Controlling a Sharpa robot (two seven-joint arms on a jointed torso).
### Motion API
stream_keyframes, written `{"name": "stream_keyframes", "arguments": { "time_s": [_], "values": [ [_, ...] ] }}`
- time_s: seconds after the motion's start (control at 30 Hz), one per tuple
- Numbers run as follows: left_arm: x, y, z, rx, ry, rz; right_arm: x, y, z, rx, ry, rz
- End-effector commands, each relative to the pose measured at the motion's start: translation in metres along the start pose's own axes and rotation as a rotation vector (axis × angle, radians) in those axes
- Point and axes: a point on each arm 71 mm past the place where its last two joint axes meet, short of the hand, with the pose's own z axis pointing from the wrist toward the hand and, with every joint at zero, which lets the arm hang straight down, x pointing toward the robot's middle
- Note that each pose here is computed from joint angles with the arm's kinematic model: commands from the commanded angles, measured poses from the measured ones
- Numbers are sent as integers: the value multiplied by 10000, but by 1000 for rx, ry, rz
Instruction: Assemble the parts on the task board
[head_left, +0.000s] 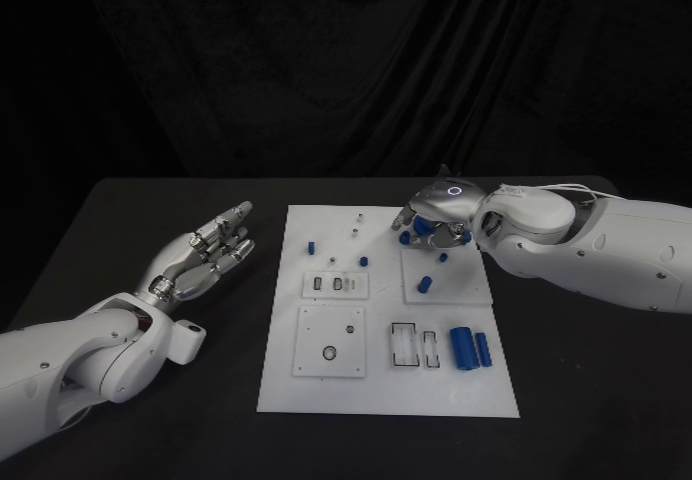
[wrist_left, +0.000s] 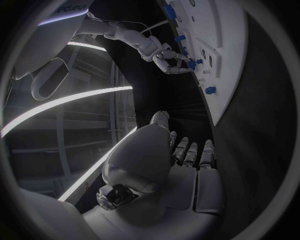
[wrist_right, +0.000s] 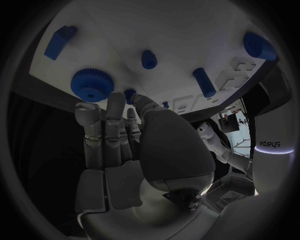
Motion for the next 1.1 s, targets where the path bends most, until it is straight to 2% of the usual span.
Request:
{"name": "stream_keyframes", "arguments": {
  "time_s": [0.03, 0.43, 1.1],
  "values": [
    [5, -138, -9, 181, 11, -2, -1, 18, -14, -15, -13, -6],
    [-14, -124, -9, 174, 10, -1, 11, -3, -27, -8, -5, -6],
    [-10, -103, 12, 163, 20, -7, 40, 9, 67, -5, 11, -12]
  ]
}}
